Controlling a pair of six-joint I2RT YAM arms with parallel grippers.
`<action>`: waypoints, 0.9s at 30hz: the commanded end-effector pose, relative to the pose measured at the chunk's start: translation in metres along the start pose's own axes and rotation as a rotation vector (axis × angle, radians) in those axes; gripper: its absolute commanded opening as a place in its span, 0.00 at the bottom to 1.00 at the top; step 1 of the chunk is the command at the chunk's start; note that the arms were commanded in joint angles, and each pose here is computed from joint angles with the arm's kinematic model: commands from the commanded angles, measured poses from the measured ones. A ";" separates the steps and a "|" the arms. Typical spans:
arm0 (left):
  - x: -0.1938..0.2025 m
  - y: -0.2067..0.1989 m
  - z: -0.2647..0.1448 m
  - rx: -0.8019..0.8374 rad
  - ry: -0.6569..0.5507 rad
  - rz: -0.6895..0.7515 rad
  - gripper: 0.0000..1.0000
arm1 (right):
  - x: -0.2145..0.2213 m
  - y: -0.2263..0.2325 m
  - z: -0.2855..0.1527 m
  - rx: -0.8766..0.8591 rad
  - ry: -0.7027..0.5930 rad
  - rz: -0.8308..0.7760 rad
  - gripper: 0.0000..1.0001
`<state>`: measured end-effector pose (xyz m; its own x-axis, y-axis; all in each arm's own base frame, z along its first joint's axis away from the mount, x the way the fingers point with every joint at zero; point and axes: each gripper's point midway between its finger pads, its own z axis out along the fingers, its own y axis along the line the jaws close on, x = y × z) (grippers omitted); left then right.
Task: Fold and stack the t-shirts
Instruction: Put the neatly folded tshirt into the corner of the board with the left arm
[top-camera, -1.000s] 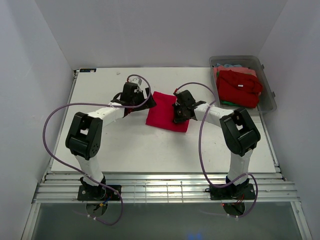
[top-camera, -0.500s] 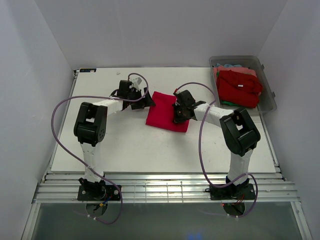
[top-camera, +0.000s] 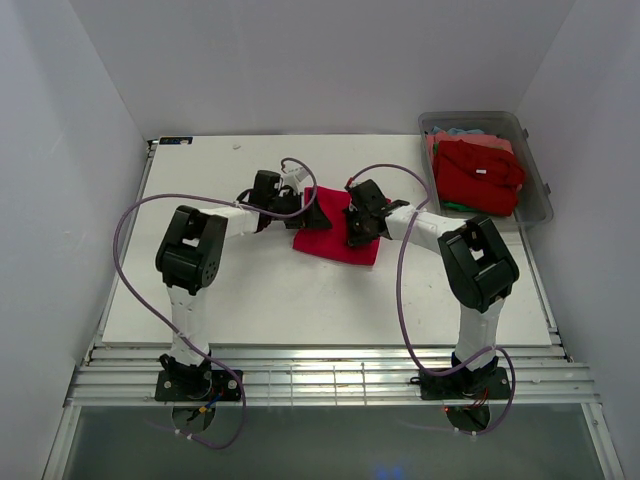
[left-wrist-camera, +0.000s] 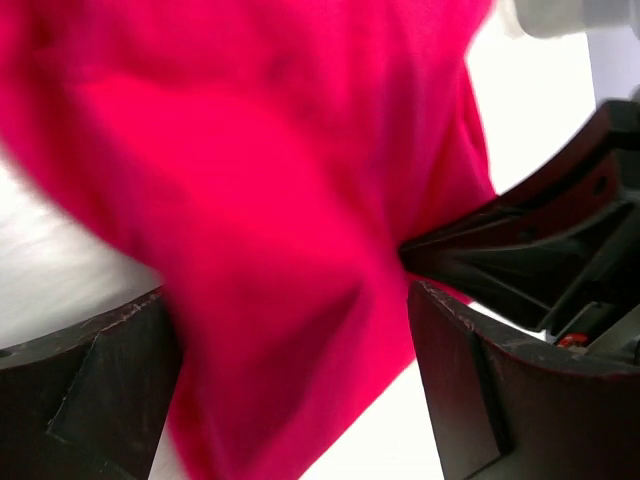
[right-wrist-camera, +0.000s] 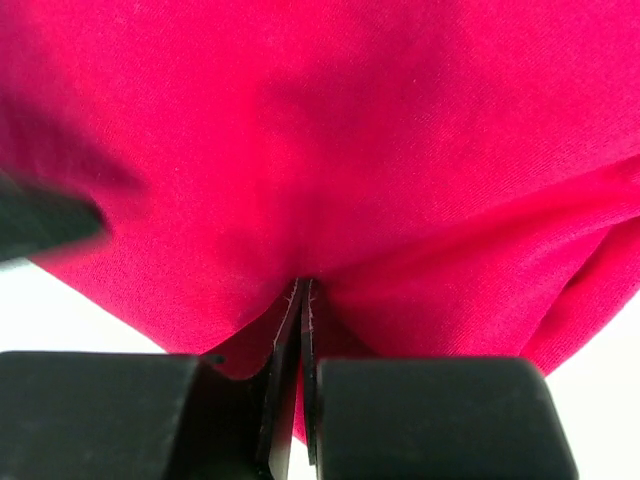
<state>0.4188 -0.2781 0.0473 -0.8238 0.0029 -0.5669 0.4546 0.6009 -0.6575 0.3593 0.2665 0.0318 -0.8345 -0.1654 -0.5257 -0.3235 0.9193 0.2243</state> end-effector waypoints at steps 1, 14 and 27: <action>0.069 -0.004 0.013 -0.035 0.171 -0.090 0.98 | 0.019 -0.006 0.004 0.038 0.078 -0.016 0.08; 0.066 -0.020 0.036 -0.051 0.116 -0.101 0.98 | 0.024 0.001 0.000 0.022 0.073 -0.023 0.08; 0.047 0.019 0.040 -0.303 0.037 -0.113 0.07 | 0.031 0.021 -0.020 -0.037 0.025 -0.062 0.46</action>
<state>0.4098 -0.3192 0.0271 -0.8403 -0.0662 -0.5381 0.3477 0.6958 -0.6285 0.3398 0.2740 0.0350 -0.8212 -0.1876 -0.5389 -0.3551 0.9073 0.2253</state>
